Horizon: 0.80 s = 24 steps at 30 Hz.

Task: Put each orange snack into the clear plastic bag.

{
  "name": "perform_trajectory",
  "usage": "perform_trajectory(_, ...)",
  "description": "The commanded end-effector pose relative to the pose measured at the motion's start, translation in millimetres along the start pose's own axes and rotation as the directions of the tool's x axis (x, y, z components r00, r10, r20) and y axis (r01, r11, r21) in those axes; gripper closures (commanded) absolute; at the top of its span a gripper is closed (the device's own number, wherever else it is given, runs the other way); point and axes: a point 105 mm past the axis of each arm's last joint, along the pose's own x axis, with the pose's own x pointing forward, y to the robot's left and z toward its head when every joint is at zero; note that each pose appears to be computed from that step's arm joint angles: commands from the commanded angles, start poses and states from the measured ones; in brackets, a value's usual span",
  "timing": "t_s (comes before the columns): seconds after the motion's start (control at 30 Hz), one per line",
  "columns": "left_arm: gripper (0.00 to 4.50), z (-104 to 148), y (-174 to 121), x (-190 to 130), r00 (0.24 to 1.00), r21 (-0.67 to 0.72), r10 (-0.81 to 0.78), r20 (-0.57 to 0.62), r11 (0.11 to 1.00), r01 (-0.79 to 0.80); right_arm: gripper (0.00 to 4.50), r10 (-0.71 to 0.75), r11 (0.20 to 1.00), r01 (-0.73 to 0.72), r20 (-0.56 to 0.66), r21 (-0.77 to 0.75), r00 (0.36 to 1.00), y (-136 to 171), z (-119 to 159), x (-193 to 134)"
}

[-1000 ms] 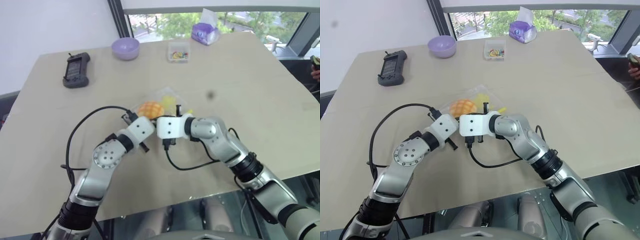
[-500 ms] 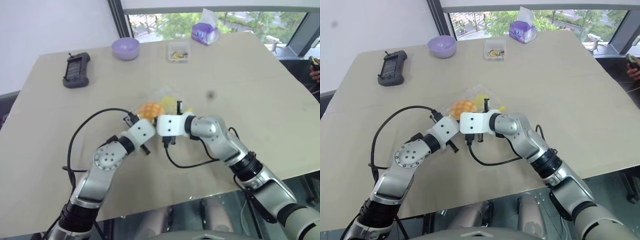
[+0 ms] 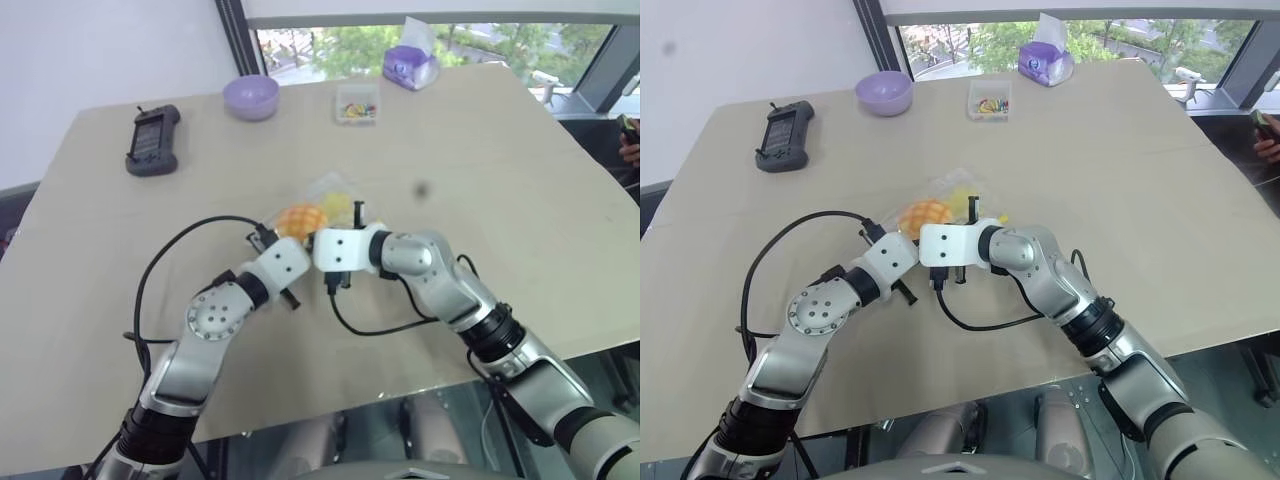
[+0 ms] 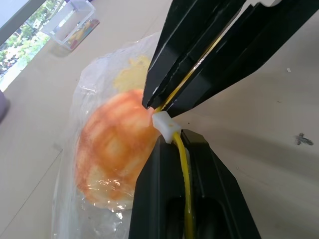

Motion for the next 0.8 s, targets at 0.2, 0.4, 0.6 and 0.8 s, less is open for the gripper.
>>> perform_trajectory(0.2, 4.50, 15.9, 3.9, -0.4, 0.997, 0.003, 0.009, 0.072, 1.000, -0.010, 3.59, -0.037, 0.997, 0.041, 0.056, -0.066, 0.998, -15.8, 13.9, -8.0)
perform_trajectory(0.4, 4.50, 17.2, 7.2, -3.1, 0.995, -0.017, 0.000, 0.101, 1.000, 0.002, 2.41, -0.028, 0.990, 0.053, 0.191, -0.129, 0.981, -18.5, 29.9, -12.5)
perform_trajectory(0.6, 4.50, 14.2, 8.0, -4.7, 0.994, 0.007, -0.016, 0.105, 1.000, 0.015, 2.41, 0.008, 0.988, 0.026, 0.225, -0.151, 0.974, -15.8, 29.9, -14.8)
perform_trajectory(0.8, 4.50, 17.2, 8.5, -4.6, 0.992, 0.047, -0.027, 0.125, 0.999, 0.021, 2.41, 0.053, 0.983, -0.016, 0.200, -0.181, 0.978, -11.2, 22.5, -12.3)
